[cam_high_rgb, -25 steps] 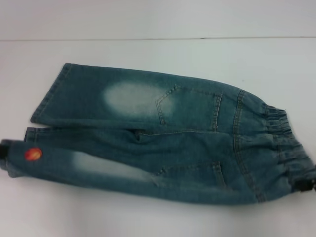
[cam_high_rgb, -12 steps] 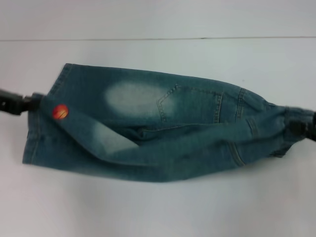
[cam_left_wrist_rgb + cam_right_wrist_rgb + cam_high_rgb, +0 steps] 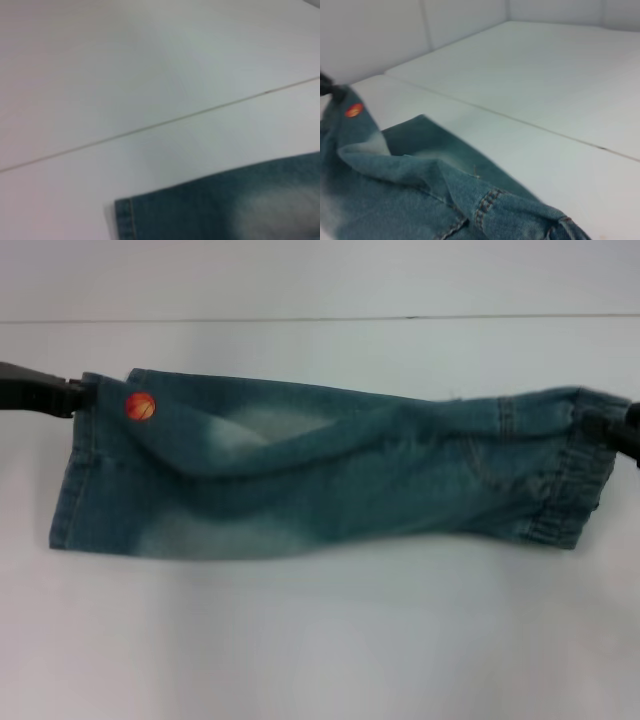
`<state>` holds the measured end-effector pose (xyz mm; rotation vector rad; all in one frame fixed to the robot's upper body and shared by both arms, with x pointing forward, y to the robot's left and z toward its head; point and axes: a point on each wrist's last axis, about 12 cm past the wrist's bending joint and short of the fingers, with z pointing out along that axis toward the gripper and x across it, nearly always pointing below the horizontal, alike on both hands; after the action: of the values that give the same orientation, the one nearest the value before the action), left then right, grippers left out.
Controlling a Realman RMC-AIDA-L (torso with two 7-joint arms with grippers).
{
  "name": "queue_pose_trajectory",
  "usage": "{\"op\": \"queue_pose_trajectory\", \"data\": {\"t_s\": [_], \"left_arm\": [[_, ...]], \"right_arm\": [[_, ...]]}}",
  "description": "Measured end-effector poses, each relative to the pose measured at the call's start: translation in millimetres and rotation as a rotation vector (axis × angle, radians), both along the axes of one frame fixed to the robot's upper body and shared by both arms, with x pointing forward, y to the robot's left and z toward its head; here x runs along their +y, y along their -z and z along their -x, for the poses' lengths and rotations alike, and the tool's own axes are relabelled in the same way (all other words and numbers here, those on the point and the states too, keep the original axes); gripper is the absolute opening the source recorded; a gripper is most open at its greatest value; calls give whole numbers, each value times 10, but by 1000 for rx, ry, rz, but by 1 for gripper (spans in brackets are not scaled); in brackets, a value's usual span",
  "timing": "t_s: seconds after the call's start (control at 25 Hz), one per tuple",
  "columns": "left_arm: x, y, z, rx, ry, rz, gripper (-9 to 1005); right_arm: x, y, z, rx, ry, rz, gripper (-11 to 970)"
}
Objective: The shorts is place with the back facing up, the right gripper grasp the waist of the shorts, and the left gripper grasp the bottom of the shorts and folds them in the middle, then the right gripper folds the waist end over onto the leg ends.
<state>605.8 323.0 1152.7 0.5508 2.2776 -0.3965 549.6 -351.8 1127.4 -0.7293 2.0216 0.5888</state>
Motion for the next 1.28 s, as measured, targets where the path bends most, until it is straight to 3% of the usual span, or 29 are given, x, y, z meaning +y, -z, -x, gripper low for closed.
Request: {"op": "queue_pose_trajectory", "data": {"t_s": [0.32,0.92,1.28], "left_arm": [[-81,12,-123,-58,-36,-30,42],[-417,44,-325,-150,-22,-114,43],[-423,115,-414,-164,-70,-126,42]], "right_arm": [[-39,58,-123,1,103,12,62],[32,176,-276,24,164,69,57],[-9,209,-280,29,186,85,58]]}}
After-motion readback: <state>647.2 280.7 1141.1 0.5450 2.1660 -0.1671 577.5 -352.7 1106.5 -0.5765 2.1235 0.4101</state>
